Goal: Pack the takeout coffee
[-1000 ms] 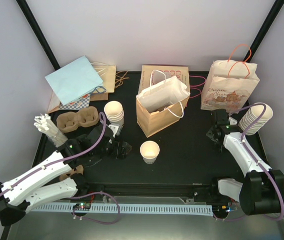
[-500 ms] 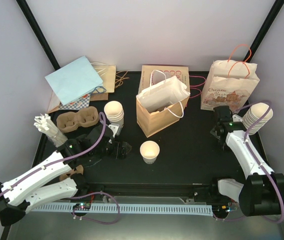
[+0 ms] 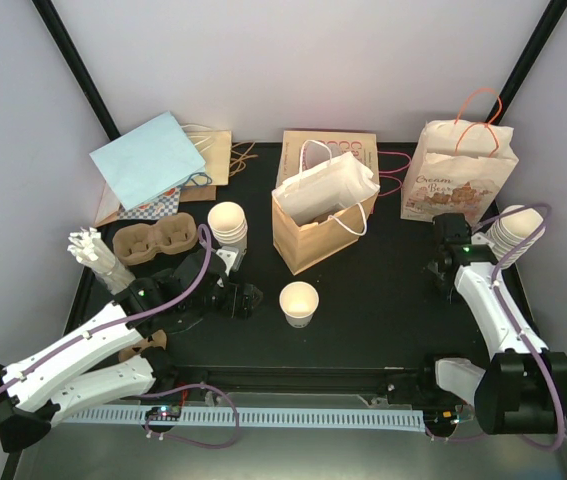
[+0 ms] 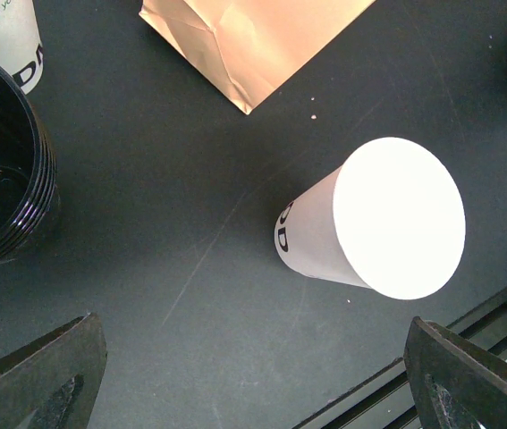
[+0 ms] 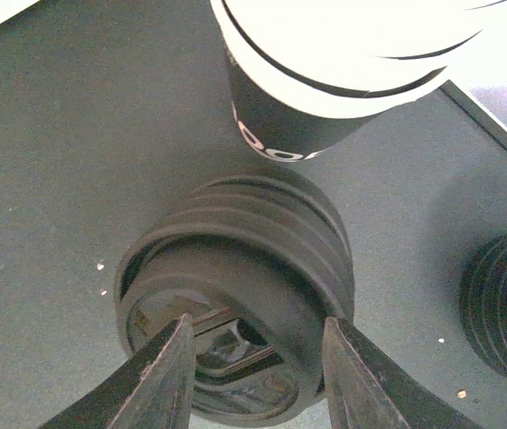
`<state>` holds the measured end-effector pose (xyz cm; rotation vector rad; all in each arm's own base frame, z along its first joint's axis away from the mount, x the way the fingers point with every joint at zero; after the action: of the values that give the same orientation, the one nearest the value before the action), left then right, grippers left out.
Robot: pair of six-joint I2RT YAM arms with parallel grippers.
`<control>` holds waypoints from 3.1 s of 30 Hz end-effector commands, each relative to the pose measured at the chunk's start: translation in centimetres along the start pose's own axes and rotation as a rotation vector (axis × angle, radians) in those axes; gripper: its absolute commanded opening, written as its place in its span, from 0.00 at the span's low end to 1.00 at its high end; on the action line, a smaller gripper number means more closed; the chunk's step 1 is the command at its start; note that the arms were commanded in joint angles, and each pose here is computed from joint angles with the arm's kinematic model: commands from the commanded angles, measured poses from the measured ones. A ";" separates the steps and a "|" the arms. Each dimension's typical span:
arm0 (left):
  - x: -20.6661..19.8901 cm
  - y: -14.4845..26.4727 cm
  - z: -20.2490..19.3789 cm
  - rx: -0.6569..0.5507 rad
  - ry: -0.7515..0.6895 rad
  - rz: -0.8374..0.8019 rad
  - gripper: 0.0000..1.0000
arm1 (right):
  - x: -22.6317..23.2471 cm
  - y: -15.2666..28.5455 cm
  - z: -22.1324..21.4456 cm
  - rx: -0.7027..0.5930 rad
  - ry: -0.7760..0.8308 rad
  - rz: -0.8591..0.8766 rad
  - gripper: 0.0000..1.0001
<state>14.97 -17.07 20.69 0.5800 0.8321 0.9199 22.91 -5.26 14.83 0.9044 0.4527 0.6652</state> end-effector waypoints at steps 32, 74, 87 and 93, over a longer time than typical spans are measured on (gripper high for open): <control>0.4 0.7 0.1 -0.022 0.003 -0.006 0.94 | -3.0 -0.4 2.1 -0.027 -0.138 -0.101 0.38; 0.1 0.6 0.4 -0.012 0.000 -0.007 0.94 | -4.3 -5.1 1.1 0.135 -0.248 0.020 0.39; -0.2 0.8 0.9 -0.010 -0.006 -0.010 0.94 | -4.7 -2.1 2.7 0.060 -0.259 0.067 0.52; -0.2 1.0 0.7 -0.005 -0.006 -0.008 0.94 | -4.7 -1.0 2.9 0.045 -0.267 0.096 0.52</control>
<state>14.97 -16.62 20.09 0.6064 0.8421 0.9302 21.94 -10.94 14.89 1.0466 0.1999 0.5876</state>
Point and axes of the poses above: each gripper's point midway between its finger pads, its own y axis back along the fingers, its own x axis along the line the jaws close on, z = x × y, the point moved 4 cm from there along y, back along the fingers
